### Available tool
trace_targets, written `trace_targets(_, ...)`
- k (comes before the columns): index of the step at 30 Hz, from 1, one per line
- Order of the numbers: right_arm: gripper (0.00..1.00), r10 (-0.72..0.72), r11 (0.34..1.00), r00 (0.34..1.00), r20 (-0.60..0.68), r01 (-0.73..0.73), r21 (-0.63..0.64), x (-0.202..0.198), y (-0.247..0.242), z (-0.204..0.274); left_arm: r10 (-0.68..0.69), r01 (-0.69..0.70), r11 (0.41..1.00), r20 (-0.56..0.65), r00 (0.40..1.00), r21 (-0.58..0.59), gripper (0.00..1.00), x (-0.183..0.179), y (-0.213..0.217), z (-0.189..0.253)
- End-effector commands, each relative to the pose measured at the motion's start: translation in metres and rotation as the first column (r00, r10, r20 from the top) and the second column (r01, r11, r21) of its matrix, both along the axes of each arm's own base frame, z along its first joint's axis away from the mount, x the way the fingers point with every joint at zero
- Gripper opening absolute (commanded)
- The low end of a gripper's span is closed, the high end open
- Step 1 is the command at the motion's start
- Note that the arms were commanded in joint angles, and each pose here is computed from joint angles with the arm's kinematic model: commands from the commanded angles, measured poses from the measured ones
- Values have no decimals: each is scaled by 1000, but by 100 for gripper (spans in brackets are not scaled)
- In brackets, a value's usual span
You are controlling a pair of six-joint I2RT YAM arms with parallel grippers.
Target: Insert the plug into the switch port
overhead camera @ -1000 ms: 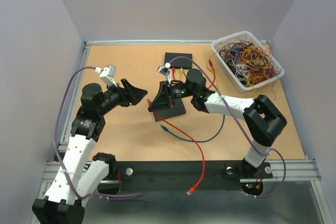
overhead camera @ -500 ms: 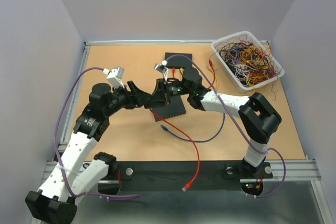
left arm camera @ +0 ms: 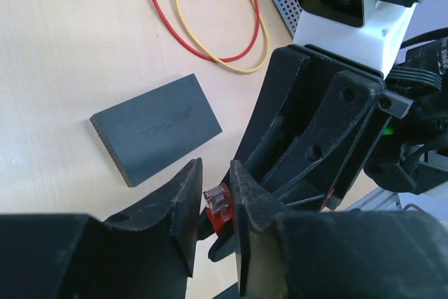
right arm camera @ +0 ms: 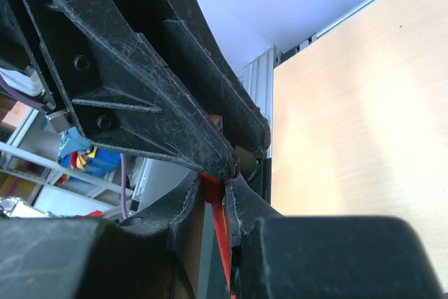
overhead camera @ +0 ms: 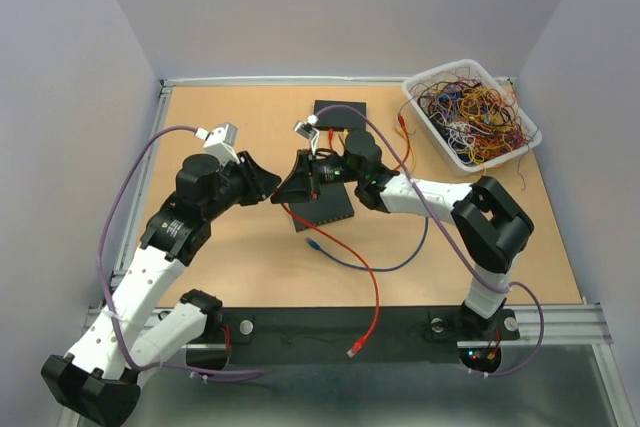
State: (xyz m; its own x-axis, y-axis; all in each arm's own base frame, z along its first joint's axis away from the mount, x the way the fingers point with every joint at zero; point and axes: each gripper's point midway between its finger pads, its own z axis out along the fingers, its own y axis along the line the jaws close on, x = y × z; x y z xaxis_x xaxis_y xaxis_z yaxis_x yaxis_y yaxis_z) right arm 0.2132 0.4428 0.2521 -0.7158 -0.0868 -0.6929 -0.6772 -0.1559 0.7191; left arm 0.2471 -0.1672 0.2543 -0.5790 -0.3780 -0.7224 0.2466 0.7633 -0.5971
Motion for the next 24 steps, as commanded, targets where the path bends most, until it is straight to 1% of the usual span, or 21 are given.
trace_targets(1,1,1,997,997,83,-8,75,-3,0,26,108,-107,992,-15,994,70,30,5,22,-3)
trace_targets(3,1,-6,997,997,81,0,71,-2,0,23,129,-126,989,-29,991,82,27,4,26,-4)
trace_targets(5,0,-18,997,996,86,11,76,-1,-1,25,141,-137,986,-41,989,92,21,4,29,-6)
trace_targets(6,0,-28,997,996,83,22,76,0,0,25,153,-148,984,-47,987,97,12,4,30,-7)
trace_targets(7,1,-34,997,996,84,28,77,1,0,25,172,-165,980,-63,983,114,8,3,34,-11)
trace_targets(8,4,-42,997,996,82,36,73,2,0,24,182,-172,978,-76,980,122,4,3,36,-14)
trace_targets(9,9,-59,996,995,81,53,73,5,1,25,198,-186,973,-90,976,134,0,2,39,-18)
trace_targets(10,26,-66,996,994,84,60,65,7,1,22,201,-185,972,-102,974,143,0,1,39,-22)
trace_targets(11,37,-75,996,994,82,70,58,8,2,21,203,-186,971,-113,973,149,0,1,40,-25)
trace_targets(13,53,-105,994,990,93,102,32,14,2,18,236,-213,963,-133,963,166,0,0,45,-31)
trace_targets(16,55,-148,989,983,112,151,-11,23,3,12,256,-228,957,-150,955,181,0,-1,49,-36)
trace_targets(17,55,-162,984,977,138,171,-52,26,2,8,261,-231,955,-154,953,187,0,-1,50,-37)
trace_targets(20,57,-237,957,951,200,264,-123,40,-4,0,277,-242,949,-168,946,201,0,0,52,-39)
trace_targets(22,59,-255,942,942,217,292,-164,43,-10,-6,280,-243,948,-176,944,205,0,1,52,-41)
trace_targets(24,60,-279,930,922,267,329,-165,45,-16,0,281,-241,947,-190,941,211,0,1,51,-45)
